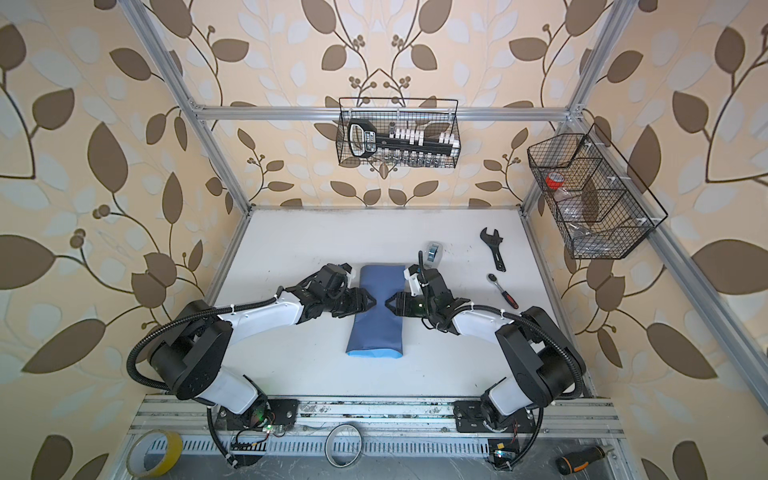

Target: Wrap the gift box in paper

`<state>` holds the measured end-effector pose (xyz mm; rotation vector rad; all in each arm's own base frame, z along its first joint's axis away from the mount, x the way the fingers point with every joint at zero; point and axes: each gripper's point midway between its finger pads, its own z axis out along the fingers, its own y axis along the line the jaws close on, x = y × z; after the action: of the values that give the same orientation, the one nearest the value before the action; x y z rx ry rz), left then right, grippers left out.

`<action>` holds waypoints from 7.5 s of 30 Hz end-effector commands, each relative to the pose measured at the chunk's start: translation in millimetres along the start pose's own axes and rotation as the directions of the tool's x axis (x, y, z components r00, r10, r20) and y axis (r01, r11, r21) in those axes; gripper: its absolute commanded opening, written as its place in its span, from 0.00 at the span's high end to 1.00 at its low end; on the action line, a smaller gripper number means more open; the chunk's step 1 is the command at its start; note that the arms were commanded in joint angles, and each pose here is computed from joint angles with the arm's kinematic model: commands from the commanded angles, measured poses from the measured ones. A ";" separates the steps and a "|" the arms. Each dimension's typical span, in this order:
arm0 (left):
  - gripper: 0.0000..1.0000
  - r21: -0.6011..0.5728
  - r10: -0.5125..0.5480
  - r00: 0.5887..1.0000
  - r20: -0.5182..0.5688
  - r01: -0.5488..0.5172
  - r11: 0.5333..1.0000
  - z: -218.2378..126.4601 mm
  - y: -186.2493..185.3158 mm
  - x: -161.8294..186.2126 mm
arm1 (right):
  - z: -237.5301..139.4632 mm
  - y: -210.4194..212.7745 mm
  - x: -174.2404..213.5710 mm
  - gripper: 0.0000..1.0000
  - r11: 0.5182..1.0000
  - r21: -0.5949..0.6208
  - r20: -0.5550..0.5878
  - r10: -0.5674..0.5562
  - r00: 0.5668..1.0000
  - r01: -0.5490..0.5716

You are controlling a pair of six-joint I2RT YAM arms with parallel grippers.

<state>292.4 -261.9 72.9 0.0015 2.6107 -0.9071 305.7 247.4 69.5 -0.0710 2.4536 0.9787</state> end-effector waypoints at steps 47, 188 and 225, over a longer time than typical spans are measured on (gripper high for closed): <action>0.32 -0.172 -0.004 0.974 -0.227 -0.036 0.985 11.2 45.6 52.2 | -85.3 -68.8 -111.9 0.36 0.984 0.155 0.205 0.053 0.977 -0.086; 0.34 -0.211 0.007 0.985 -0.173 -0.044 0.977 15.1 54.9 43.4 | -9.5 -124.7 -153.7 1.00 0.850 -0.262 0.143 0.503 0.852 -0.458; 0.34 -0.214 0.009 0.985 -0.174 -0.046 0.976 18.2 56.6 43.4 | -31.5 -98.3 -154.0 1.00 0.796 -0.398 0.145 0.546 0.825 -0.457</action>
<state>296.1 -265.3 71.2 0.0695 2.6373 -0.8813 458.6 122.0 70.2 0.7061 2.1047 1.4472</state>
